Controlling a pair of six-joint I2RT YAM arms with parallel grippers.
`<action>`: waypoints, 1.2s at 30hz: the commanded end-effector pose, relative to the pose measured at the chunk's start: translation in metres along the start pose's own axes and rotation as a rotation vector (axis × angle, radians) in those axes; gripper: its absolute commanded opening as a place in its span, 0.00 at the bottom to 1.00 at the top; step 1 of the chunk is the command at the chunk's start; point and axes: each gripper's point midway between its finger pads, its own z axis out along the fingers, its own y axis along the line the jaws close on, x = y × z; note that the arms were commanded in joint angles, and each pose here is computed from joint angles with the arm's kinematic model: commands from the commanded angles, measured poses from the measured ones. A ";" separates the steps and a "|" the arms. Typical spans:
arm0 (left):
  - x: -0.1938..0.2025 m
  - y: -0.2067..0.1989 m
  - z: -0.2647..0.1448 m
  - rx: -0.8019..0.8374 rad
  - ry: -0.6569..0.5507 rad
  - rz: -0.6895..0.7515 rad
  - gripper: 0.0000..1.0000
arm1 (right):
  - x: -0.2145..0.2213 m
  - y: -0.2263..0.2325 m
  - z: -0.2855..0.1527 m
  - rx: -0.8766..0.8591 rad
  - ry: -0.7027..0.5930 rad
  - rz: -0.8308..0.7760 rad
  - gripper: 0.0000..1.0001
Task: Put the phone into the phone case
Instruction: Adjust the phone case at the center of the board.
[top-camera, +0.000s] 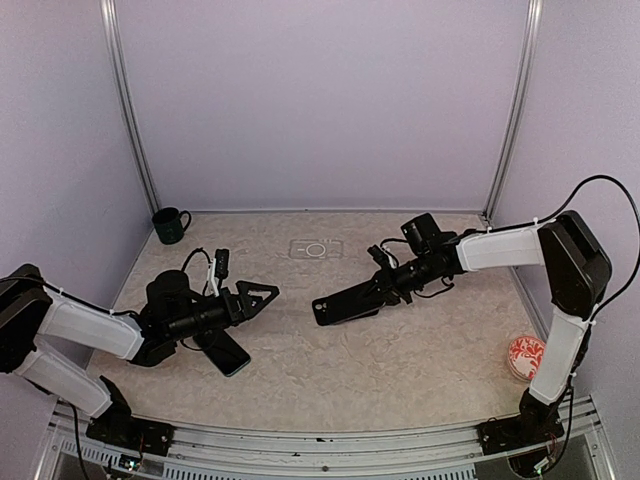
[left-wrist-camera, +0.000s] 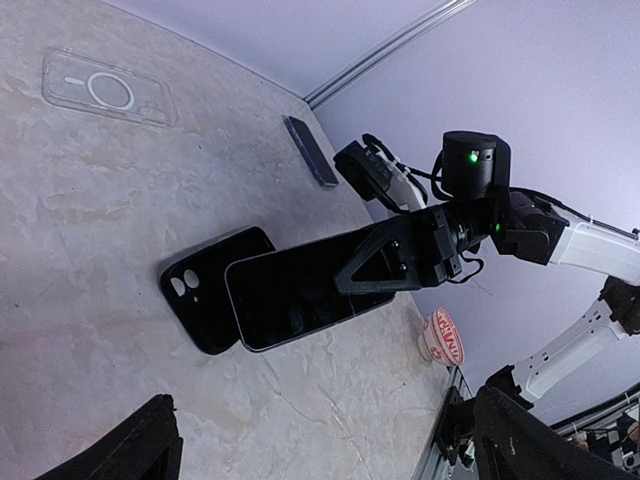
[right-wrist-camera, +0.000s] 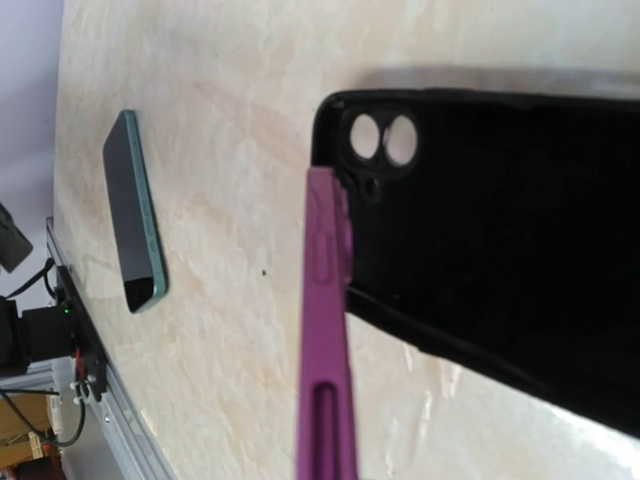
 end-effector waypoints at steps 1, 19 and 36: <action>-0.012 -0.008 0.001 0.018 -0.033 0.026 0.99 | -0.011 0.023 -0.005 -0.050 -0.024 -0.065 0.00; -0.015 -0.006 0.001 0.000 -0.041 0.039 0.99 | -0.013 0.021 -0.005 -0.047 -0.020 -0.068 0.00; -0.014 0.003 0.004 -0.033 -0.049 0.051 0.99 | -0.009 0.020 -0.008 -0.064 -0.011 -0.069 0.00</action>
